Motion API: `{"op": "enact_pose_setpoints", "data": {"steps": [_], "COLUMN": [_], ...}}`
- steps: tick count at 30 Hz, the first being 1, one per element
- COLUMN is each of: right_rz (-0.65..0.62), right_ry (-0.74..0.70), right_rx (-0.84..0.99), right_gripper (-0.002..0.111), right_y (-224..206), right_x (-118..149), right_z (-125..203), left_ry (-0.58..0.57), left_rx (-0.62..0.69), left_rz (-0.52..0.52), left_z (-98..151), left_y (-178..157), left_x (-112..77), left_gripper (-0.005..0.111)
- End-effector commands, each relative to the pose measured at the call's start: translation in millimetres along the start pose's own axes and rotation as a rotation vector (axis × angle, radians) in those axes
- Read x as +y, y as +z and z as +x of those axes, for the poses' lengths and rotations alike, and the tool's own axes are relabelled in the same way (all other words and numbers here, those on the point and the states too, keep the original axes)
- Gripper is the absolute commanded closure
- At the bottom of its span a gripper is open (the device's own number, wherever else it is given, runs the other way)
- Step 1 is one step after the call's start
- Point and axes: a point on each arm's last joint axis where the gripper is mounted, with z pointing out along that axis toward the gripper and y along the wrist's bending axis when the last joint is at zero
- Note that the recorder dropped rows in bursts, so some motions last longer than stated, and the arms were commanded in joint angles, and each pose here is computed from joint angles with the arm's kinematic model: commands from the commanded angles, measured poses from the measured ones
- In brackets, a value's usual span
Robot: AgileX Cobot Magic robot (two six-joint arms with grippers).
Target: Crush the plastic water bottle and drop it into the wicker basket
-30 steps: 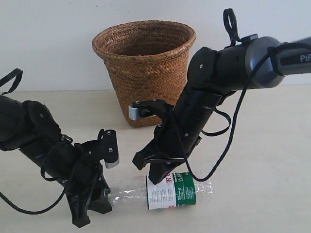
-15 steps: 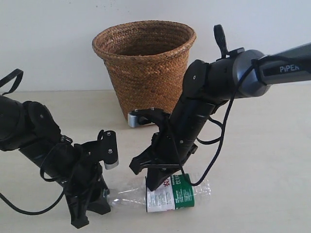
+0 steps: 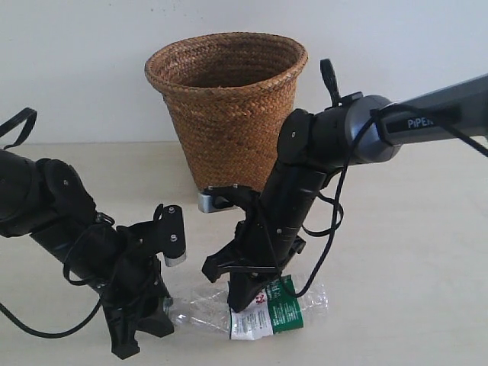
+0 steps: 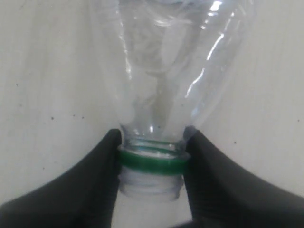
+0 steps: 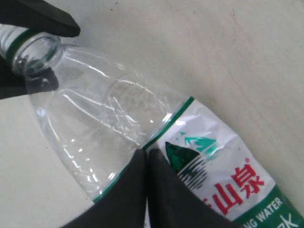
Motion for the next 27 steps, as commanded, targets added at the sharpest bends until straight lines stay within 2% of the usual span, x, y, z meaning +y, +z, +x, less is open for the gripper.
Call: {"op": "enact_pose_setpoints", "data": {"steps": [1, 9, 14, 20, 27], "right_rz": [0.105, 0.114, 0.118, 0.078, 0.088], "right_ry": [-0.057, -0.057, -0.01, 0.006, -0.047], "right_rx": [0.121, 0.201, 0.198, 0.182, 0.049], "right_gripper": [0.108, 0.108, 0.108, 0.108, 0.108], "right_y": [28, 33, 30, -6, -65], "right_x": [-23, -29, -36, -33, -6], "right_z": [13, 14, 12, 9, 8], "left_ry": [-0.033, -0.043, -0.039, -0.044, -0.04], "left_rx": [-0.014, 0.004, 0.042, 0.049, 0.051], "left_rz": [0.008, 0.027, 0.055, 0.057, 0.057], "left_z": [-3, 1, 8, 9, 9], "left_y": [-1, 7, 19, 20, 20], "left_x": [-0.6, -1.1, -1.3, -1.1, -1.1], "left_gripper": [0.102, 0.102, 0.102, 0.102, 0.102]}}
